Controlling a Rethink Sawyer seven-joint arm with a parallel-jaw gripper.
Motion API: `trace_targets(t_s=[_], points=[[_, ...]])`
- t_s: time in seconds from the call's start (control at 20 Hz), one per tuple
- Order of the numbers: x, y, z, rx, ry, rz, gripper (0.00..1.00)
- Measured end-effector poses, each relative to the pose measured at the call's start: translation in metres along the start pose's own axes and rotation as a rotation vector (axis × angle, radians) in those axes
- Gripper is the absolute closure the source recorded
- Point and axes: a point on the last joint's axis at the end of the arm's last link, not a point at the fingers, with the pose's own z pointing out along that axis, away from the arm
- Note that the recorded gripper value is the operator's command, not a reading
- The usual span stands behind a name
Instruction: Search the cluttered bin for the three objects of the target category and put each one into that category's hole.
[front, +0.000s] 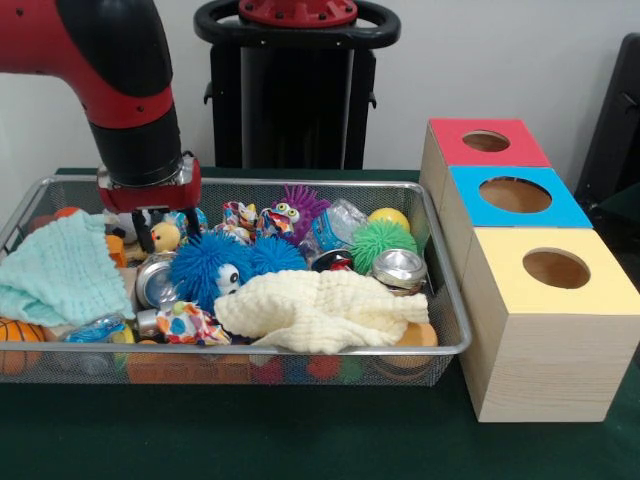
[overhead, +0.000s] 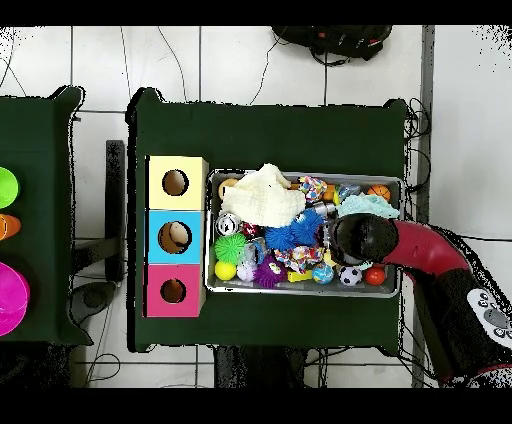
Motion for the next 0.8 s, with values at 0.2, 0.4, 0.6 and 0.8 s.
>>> trace_targets(t_s=[0.2,0.4,0.6,0.8], points=[[0.006,0.003,0.005,-0.009,0.013,-0.002,0.0],[0.014,0.004,0.008,-0.02,0.026,0.001,0.0],[0.022,0.002,0.01,-0.029,0.036,0.009,0.0],[0.026,-0.006,0.01,-0.033,0.036,0.025,0.0]])
